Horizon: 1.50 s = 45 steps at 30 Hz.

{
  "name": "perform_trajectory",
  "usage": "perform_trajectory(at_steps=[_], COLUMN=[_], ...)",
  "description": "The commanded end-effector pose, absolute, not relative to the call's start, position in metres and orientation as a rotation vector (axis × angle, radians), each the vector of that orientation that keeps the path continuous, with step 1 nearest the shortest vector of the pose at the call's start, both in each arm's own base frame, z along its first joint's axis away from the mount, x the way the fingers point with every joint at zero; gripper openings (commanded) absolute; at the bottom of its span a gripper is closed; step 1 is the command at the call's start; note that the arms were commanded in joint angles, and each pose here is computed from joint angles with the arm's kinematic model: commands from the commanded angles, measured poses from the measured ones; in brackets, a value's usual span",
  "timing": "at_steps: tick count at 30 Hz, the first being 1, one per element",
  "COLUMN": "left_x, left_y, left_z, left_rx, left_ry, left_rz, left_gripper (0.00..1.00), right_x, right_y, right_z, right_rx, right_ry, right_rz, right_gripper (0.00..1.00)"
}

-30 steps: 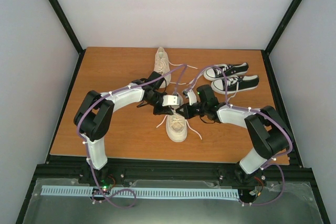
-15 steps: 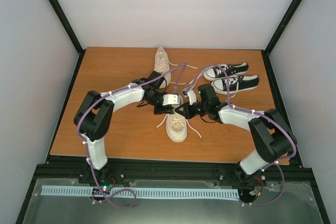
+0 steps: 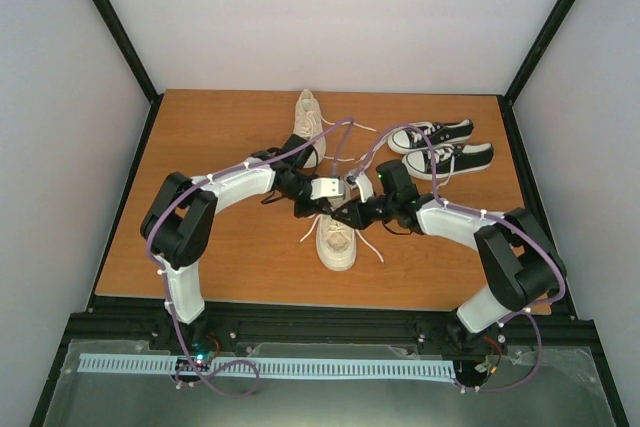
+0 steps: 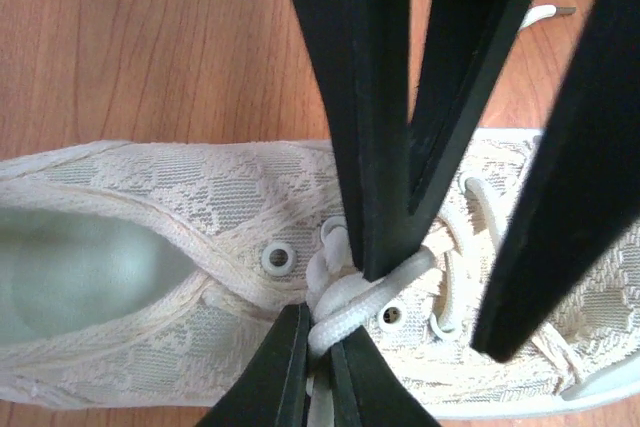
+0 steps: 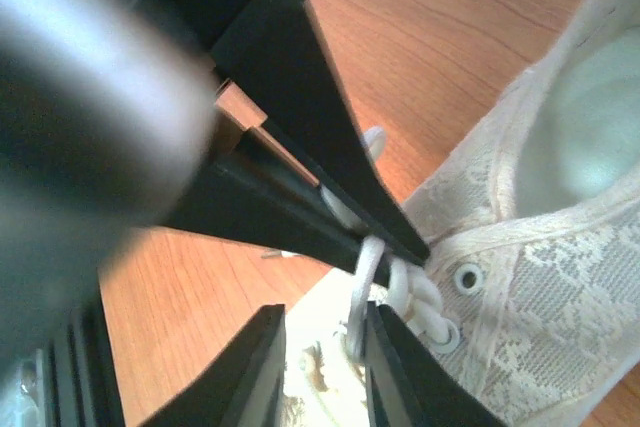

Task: Tie the shoes

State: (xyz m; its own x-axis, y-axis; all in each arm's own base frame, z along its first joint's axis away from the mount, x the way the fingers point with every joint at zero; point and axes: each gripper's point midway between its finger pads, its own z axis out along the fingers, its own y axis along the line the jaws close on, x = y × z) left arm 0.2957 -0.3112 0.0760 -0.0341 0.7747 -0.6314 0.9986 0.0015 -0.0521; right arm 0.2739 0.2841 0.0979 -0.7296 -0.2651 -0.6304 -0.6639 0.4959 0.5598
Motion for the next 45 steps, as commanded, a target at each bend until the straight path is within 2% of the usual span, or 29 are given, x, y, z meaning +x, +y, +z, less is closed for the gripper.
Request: perform_trajectory(at_steps=[1,3,5,12,15,21,28,35,43,45], left_x=[0.311,0.31,0.309,0.314,0.313,0.313,0.312,0.313,0.318,0.318], left_y=[-0.322,-0.321,-0.32,-0.321,-0.321,-0.322,-0.323,-0.324,-0.326,-0.325], left_z=[0.095,0.095,0.096,0.103,0.102,0.102,0.102,0.101,0.103,0.102], left_rx=[1.772,1.767,1.763,1.735,1.731,1.729,1.73,1.729,1.712,1.71], left_ry=[1.806,1.794,1.786,1.768,1.774,1.782,1.782,1.789,1.795,1.798], left_rz=[-0.671,-0.662,-0.654,-0.625,-0.633,-0.648,-0.663,-0.664,-0.655,-0.652], left_gripper=[0.01,0.01,0.01,0.01,0.01,0.01,0.01,0.01,0.01,0.01], right_x=[0.275,0.285,0.296,0.32,0.321,0.303,0.301,0.299,0.292,0.29], right_y=[0.279,0.266,0.258,0.267,0.274,0.294,0.295,0.294,0.299,0.298], right_z=[0.126,0.138,0.146,0.121,0.109,0.107,0.095,0.089,0.084,0.084], right_rx=[-0.808,-0.761,-0.737,-0.724,-0.754,-0.901,-0.905,-0.914,-0.95,-0.958], right_ry=[2.187,2.161,2.142,2.228,2.249,2.215,2.243,2.263,2.27,2.271], right_rz=[1.14,1.114,1.086,1.088,1.122,1.218,1.227,1.212,1.237,1.234], right_gripper=[0.3,0.33,0.31,0.12,0.09,0.09,0.09,0.14,0.15,0.13])
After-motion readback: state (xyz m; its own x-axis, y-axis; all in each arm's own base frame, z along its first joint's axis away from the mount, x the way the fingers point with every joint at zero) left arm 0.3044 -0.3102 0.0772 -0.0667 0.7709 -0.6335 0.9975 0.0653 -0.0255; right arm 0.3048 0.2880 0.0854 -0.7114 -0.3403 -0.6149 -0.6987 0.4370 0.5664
